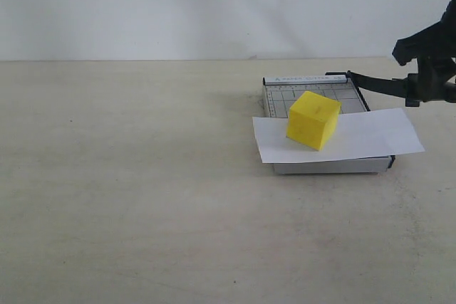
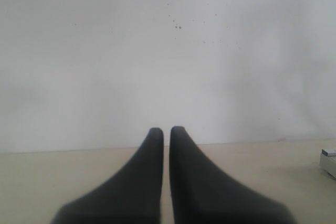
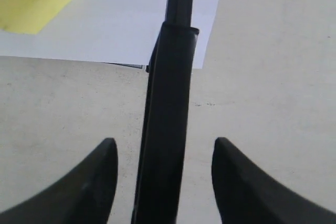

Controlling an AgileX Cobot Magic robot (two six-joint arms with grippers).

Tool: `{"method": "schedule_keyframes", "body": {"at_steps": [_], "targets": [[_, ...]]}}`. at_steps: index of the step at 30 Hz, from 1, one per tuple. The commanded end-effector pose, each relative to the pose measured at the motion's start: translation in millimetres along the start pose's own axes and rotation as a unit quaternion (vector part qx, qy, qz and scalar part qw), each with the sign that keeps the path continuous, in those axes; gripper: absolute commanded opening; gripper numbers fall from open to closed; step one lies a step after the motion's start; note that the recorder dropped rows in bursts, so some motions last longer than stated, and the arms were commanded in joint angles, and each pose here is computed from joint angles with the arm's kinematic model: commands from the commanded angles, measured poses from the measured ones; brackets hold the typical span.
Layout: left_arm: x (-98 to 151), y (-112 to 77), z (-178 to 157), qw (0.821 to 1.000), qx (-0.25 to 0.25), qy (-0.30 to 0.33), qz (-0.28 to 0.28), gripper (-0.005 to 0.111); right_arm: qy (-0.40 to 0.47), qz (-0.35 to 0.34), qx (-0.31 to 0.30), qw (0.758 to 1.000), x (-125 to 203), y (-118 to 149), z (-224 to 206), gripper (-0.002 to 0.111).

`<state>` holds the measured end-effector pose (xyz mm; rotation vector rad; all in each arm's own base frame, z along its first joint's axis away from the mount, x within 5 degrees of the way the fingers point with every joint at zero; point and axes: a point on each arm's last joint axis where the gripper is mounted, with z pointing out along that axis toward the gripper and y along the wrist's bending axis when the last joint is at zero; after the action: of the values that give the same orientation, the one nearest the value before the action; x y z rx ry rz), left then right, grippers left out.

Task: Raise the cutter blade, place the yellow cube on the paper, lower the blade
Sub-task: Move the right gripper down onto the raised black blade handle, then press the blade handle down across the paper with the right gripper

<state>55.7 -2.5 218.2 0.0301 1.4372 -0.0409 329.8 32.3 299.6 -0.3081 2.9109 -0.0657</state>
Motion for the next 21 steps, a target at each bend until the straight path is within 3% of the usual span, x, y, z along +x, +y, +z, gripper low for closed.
{"method": "schedule_keyframes", "body": {"at_steps": [1, 10, 13, 14, 16, 21], "targets": [[0.0, 0.2, -0.2, 1.000, -0.002, -0.005, -0.002, 0.004, 0.012, 0.001, 0.001, 1.000, -3.3, -0.8, 8.7, 0.052], [0.0, 0.2, -0.2, 1.000, -0.002, -0.005, -0.002, 0.004, 0.014, -0.010, -0.001, 1.000, -6.1, -0.6, 15.8, 0.050], [0.0, 0.2, -0.2, 1.000, -0.002, -0.005, -0.002, 0.004, 0.012, -0.011, -0.001, 1.000, -6.4, -0.6, 15.8, 0.033], [0.0, 0.2, -0.2, 1.000, -0.002, -0.005, -0.002, 0.004, 0.012, -0.011, -0.001, 1.000, -6.4, -0.6, 15.8, 0.016], [0.0, 0.2, -0.2, 1.000, -0.002, -0.005, -0.002, 0.004, 0.012, -0.011, -0.001, 1.000, -6.4, -0.6, 15.8, 0.000], [0.0, 0.2, -0.2, 1.000, -0.002, -0.005, -0.002, 0.004, -0.019, -0.010, -0.004, 1.000, -2.3, 1.3, 19.3, 0.000]]}}
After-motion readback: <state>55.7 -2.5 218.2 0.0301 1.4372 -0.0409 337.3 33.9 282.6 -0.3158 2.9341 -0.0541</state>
